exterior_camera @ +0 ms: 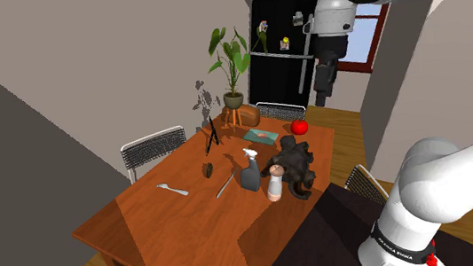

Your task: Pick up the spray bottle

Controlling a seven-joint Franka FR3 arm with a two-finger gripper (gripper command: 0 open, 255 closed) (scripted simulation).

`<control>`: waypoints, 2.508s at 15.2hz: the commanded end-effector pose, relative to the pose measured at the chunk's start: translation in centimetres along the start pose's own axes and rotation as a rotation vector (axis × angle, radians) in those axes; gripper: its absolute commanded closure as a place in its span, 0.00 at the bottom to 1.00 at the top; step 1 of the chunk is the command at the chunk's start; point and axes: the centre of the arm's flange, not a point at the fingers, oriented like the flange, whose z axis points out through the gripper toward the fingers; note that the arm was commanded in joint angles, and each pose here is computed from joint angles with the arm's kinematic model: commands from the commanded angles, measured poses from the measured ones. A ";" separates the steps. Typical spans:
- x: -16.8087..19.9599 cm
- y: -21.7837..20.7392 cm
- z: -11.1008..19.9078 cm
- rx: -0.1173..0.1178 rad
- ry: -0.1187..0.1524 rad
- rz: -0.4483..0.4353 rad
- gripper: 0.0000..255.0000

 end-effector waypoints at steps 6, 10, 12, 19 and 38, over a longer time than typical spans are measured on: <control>4.4 2.4 4.3 -0.006 -0.003 -0.005 0.00; 7.8 4.3 7.8 -0.011 -0.005 -0.008 0.00; 9.6 5.3 9.5 -0.013 -0.006 -0.010 0.00; 15.7 8.7 15.6 -0.021 -0.010 -0.017 0.00; 32.2 18.0 32.0 -0.044 -0.021 -0.034 0.00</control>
